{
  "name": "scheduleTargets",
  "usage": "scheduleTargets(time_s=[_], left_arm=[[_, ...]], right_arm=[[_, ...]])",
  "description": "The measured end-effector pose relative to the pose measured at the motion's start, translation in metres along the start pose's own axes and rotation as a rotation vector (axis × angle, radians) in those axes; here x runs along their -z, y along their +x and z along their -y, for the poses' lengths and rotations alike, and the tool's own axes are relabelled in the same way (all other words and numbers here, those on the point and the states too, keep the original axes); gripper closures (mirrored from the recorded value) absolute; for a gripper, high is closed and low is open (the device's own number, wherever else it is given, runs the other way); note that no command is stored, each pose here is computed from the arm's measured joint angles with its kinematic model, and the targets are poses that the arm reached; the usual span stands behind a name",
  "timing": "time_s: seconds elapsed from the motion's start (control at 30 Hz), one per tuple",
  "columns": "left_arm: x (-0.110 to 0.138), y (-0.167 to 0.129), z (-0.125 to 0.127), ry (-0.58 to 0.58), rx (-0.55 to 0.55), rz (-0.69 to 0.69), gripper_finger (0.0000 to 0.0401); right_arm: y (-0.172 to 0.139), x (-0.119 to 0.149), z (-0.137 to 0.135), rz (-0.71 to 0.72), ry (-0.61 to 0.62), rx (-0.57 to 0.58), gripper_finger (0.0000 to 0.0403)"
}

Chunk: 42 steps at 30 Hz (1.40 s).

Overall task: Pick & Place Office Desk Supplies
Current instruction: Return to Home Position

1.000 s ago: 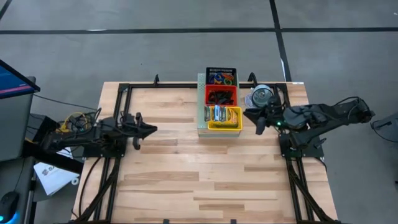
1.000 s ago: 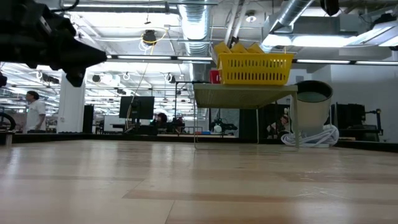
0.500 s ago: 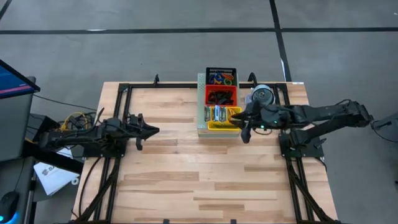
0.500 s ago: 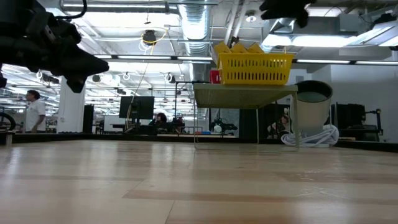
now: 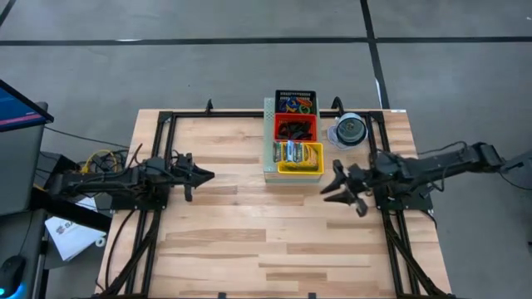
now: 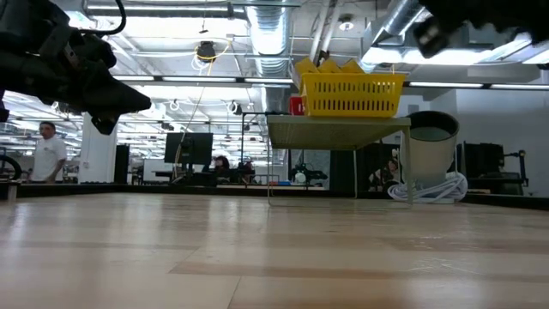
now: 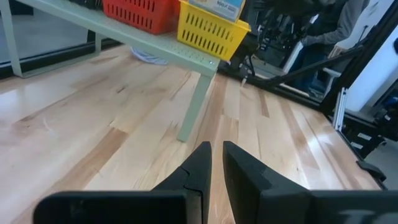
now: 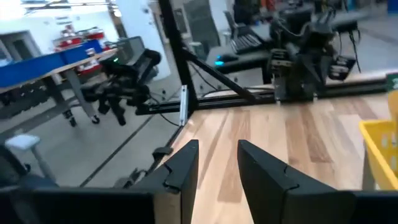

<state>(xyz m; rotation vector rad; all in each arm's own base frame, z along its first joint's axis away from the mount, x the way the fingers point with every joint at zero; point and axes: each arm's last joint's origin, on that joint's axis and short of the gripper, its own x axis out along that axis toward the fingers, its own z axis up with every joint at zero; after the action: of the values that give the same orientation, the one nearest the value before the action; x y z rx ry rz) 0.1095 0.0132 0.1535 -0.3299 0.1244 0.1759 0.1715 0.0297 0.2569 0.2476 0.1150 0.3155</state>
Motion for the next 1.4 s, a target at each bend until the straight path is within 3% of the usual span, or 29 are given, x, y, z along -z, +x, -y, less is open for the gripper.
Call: scheduleTargets(time_s=[0.3, 0.53, 0.77, 0.9, 1.13, 1.4], left_arm=[[0.002, 0.002, 0.000, 0.001, -0.007, -0.020, 0.0366], [0.002, 0.002, -0.001, 0.001, -0.007, -0.022, 0.0366], [0.002, 0.002, -0.001, 0.001, -0.008, -0.023, 0.0366], [0.002, 0.002, 0.000, 0.001, -0.007, -0.022, 0.0366], [0.002, 0.002, 0.000, 0.001, -0.007, -0.021, 0.0366], [0.002, 0.002, 0.000, 0.001, -0.007, -0.020, 0.0366]], right_arm=[[-0.053, 0.051, 0.002, 0.054, -0.144, -0.011, 0.0294], [-0.081, 0.066, 0.002, 0.042, -0.249, 0.048, 0.0294], [-0.081, 0.070, 0.006, 0.044, -0.325, 0.093, 0.0294], [-0.075, 0.089, 0.014, -0.007, -0.300, 0.119, 0.0294], [-0.073, 0.090, 0.020, 0.026, -0.078, 0.200, 0.0294], [-0.074, 0.090, 0.023, 0.030, -0.060, 0.221, 0.0294]])
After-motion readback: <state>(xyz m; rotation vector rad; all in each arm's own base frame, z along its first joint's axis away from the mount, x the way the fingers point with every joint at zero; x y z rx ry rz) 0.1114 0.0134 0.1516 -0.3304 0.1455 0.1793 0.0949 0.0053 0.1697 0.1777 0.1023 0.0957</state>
